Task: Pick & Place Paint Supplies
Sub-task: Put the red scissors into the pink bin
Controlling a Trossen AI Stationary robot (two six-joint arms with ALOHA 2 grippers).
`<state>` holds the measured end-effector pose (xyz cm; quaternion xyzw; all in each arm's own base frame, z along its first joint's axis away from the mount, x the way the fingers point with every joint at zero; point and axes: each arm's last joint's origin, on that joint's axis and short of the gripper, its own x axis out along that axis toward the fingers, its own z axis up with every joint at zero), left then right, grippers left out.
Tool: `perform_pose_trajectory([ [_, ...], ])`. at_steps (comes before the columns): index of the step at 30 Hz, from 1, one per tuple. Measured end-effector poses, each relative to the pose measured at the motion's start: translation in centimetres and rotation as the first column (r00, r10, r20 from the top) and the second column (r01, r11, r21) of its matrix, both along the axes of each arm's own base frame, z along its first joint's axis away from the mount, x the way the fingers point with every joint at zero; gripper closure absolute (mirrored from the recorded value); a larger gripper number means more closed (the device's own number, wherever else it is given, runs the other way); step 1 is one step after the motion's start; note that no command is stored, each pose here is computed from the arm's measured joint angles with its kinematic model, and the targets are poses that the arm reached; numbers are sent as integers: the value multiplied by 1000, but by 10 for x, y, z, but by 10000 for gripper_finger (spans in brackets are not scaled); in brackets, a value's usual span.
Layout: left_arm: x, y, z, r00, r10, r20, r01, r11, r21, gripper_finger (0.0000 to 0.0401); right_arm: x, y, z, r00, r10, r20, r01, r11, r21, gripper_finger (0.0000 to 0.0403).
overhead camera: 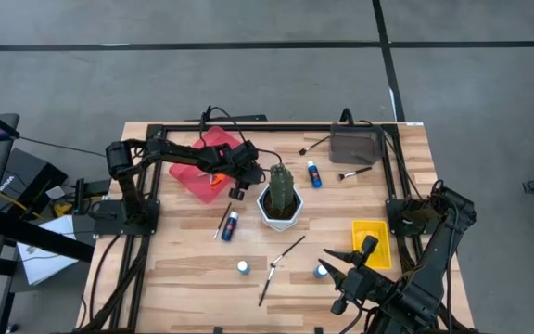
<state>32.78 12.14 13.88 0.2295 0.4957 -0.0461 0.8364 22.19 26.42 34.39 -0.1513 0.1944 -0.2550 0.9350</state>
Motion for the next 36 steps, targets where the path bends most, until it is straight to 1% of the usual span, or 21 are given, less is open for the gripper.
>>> perform_pose_trajectory([
  [4,4,2,-10,999,-2,-33,1,1000,-16,270,0,0,0,1000,0,0,0,1000,0,294],
  [10,18,8,-13,997,-4,-83,1,999,-38,270,0,0,0,1000,0,-2,0,1000,-1,294],
  [14,21,10,-8,995,7,-103,-13,999,-50,270,0,0,-1,1000,1,-12,-1,1000,5,294],
  [17,18,9,-1,995,9,-103,-14,999,-49,270,0,0,-1,1000,3,-23,-3,1000,14,294],
  [21,17,8,17,998,23,-50,-25,999,-42,270,0,0,-1,1000,3,-22,-2,1000,16,294],
  [25,17,8,21,1000,10,-23,-11,998,-64,270,0,1,-1,1000,3,-20,-2,1000,18,294],
  [32,14,21,7,998,44,-49,-48,995,-83,270,0,1,-1,1000,3,-16,-3,1000,23,294],
  [36,11,31,2,996,80,-50,-85,989,-123,270,0,1,-1,1000,3,-17,-3,1000,24,294],
])
